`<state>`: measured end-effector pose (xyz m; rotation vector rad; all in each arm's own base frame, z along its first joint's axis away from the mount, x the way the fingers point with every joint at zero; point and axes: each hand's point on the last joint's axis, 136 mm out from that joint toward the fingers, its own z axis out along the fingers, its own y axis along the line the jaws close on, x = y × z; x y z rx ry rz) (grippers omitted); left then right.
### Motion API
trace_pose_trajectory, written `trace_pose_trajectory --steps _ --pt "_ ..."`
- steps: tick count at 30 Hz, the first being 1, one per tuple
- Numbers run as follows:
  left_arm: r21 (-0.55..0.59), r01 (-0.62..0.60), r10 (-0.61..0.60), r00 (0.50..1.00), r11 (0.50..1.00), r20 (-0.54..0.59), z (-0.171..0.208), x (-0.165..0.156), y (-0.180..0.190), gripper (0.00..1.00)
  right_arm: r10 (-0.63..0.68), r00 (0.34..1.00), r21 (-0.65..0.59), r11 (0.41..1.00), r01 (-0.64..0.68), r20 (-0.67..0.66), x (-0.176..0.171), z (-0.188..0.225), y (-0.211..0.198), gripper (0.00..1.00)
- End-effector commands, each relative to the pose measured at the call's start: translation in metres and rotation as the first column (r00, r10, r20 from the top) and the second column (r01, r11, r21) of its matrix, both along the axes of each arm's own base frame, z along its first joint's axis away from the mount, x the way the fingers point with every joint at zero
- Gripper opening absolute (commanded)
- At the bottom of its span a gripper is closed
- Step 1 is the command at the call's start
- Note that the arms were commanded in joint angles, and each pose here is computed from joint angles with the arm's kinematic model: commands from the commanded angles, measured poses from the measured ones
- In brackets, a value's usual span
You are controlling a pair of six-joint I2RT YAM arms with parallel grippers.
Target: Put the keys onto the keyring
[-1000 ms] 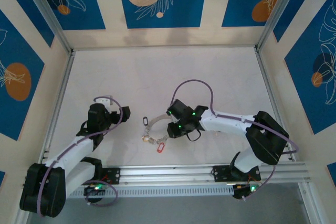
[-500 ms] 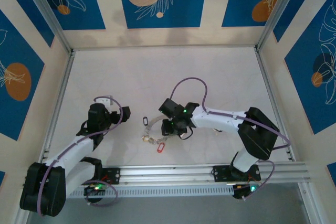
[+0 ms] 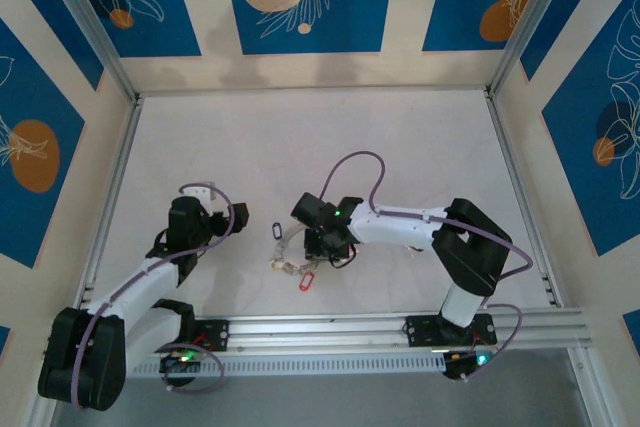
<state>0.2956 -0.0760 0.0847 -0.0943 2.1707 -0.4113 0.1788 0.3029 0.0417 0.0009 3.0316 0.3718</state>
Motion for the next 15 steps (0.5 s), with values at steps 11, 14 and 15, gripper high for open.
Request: trace_pose_trajectory --steps 11,14,15 --pt "-0.007 0.001 -0.001 0.999 1.000 0.036 0.013 0.008 0.000 1.00 -0.027 1.000 -0.077 0.997 0.028 0.013 0.000 -0.009 -0.001 0.26" --pt "-0.008 0.002 -0.002 0.999 1.000 0.038 0.014 0.008 0.000 1.00 -0.023 1.000 -0.099 0.995 0.024 0.011 -0.003 -0.012 -0.006 0.25" --pt "-0.007 0.003 -0.003 0.999 1.000 0.039 0.014 0.009 0.000 1.00 -0.023 1.000 -0.106 0.994 0.024 0.011 -0.003 -0.013 -0.008 0.24"
